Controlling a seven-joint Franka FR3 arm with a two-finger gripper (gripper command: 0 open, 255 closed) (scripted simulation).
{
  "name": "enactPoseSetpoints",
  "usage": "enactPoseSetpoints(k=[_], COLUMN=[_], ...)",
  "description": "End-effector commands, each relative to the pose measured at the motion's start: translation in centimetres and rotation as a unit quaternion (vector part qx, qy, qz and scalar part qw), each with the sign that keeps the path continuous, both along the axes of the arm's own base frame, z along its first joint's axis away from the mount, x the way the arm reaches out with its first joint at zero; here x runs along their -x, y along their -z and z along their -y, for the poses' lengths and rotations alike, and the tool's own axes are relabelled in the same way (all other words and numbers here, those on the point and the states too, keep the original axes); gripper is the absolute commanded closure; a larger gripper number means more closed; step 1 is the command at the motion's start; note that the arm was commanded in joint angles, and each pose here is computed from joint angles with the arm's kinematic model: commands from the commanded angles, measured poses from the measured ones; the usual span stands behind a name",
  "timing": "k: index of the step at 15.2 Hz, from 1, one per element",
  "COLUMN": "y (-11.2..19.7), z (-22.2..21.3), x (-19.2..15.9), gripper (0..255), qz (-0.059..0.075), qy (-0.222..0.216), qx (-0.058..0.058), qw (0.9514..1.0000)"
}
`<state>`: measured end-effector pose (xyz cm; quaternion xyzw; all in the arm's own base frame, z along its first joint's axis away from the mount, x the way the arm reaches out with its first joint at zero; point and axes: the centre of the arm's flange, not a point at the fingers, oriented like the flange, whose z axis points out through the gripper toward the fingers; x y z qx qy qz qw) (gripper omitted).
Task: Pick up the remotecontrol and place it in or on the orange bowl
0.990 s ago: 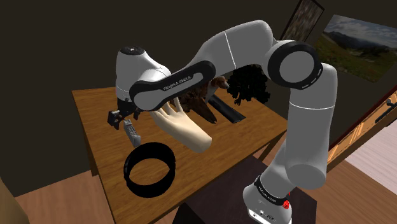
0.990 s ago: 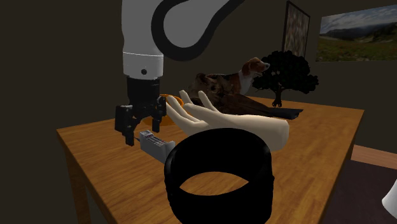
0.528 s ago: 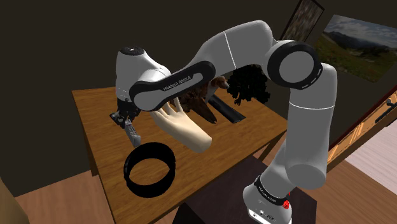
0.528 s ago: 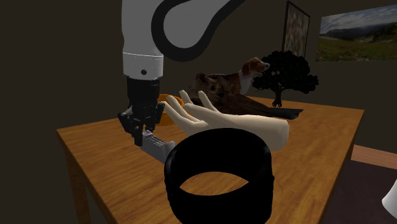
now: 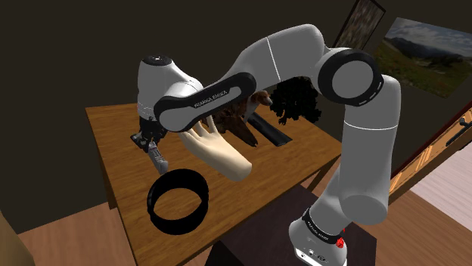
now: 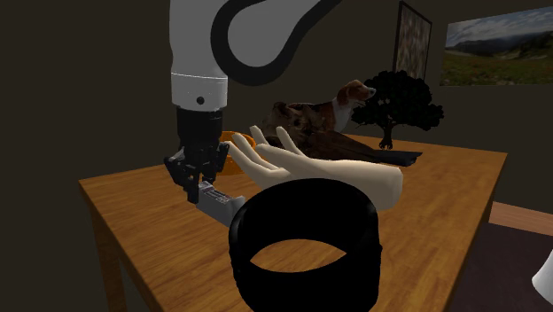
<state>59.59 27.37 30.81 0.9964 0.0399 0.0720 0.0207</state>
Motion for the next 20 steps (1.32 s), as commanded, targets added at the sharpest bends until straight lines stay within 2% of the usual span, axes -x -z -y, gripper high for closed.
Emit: enactPoseSetpoints(k=[1,20], y=[-0.5,-10.5], z=[0.0,0.0], x=[0.0,0.0], gripper=[255,255], qz=[0.0,0.0], qy=[0.0,0.0], qx=[0.0,0.0], qw=[1.0,1.0])
